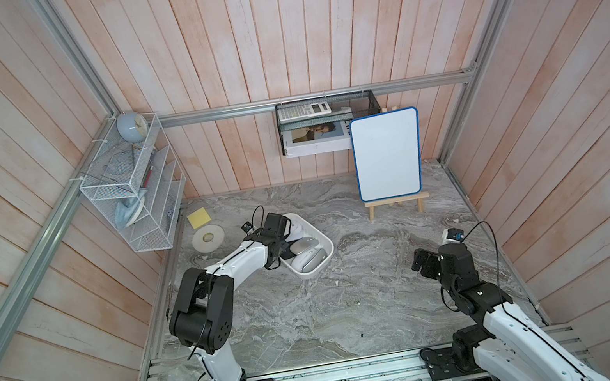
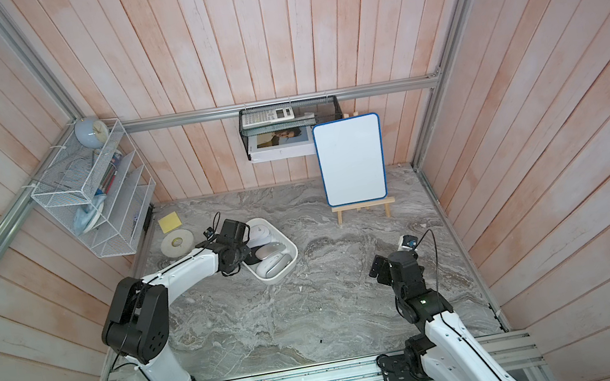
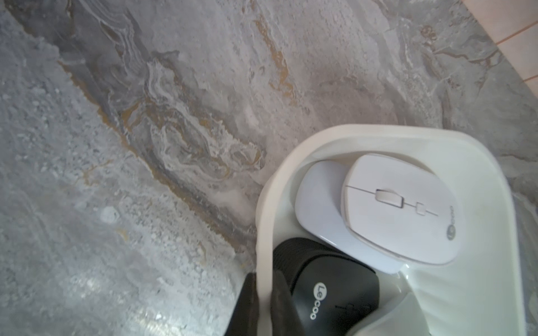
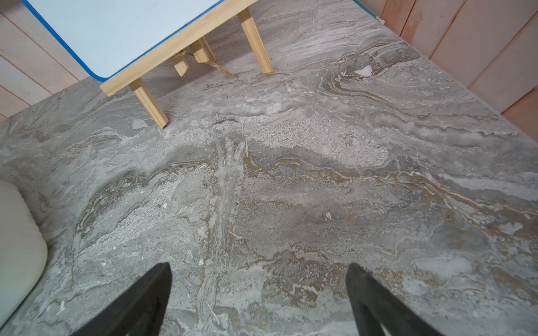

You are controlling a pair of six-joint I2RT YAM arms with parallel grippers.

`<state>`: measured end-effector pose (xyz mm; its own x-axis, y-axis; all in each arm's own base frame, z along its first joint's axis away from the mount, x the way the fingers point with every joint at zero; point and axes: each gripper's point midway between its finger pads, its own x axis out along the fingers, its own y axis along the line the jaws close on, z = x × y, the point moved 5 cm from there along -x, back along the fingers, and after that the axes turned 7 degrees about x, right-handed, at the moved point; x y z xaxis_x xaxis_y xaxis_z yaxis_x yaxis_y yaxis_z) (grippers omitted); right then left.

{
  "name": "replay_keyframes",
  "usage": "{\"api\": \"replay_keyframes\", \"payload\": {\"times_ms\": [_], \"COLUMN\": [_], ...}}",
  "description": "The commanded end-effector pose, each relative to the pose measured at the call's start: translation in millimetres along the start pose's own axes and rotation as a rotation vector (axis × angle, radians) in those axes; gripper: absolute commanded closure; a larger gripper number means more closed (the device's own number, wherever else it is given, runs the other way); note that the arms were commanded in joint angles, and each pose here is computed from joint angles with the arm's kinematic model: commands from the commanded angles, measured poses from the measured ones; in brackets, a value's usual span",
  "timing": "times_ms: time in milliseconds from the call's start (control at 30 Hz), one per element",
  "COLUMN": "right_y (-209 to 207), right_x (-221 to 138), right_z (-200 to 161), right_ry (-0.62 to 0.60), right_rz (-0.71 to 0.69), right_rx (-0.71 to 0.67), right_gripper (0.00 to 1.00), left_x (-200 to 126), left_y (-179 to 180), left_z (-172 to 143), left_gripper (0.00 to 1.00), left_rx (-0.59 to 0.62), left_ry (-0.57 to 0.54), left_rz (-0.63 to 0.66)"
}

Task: Take out the mouse from the storage box
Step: Move the storage box to the center of the board.

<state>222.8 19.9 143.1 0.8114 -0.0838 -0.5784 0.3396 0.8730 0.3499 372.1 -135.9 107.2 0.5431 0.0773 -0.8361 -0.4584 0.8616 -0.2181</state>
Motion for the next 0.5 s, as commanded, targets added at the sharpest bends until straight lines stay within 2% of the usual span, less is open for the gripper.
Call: {"api": "replay_keyframes", "payload": {"times_ms": [0,133,233,333,467], "right_y": [5,9,16,33,60], "right_x": [0,-1,-4,-7,-14], "right_z": [3,2,1,-5,-17], "right_ry": [0.014,0.03,0.048,0.09,0.117], "right_rz": [0.01,0.013,0.036,0.103,0.158], "right_rx": [0.007,-0.005,-0.008,-0.024,-0.059], "right_gripper": [0.02,0.02,0.03,0.03,0.02], "left_x": [-5,-17,-28,-42,-59], "left_y": [13,12,14,26,39], "left_z": [-23,-24,-13,7,42], "left_gripper": [0.92,0.69,0.57,0.29,0.17], "left_rx": [0.008,0.085,0.167,0.197,0.235], "left_ry": [0.042,0.066,0.086,0.05,-0.027], "left_rz": [0.009,-0.032,-0.019,-0.014,0.003]}}
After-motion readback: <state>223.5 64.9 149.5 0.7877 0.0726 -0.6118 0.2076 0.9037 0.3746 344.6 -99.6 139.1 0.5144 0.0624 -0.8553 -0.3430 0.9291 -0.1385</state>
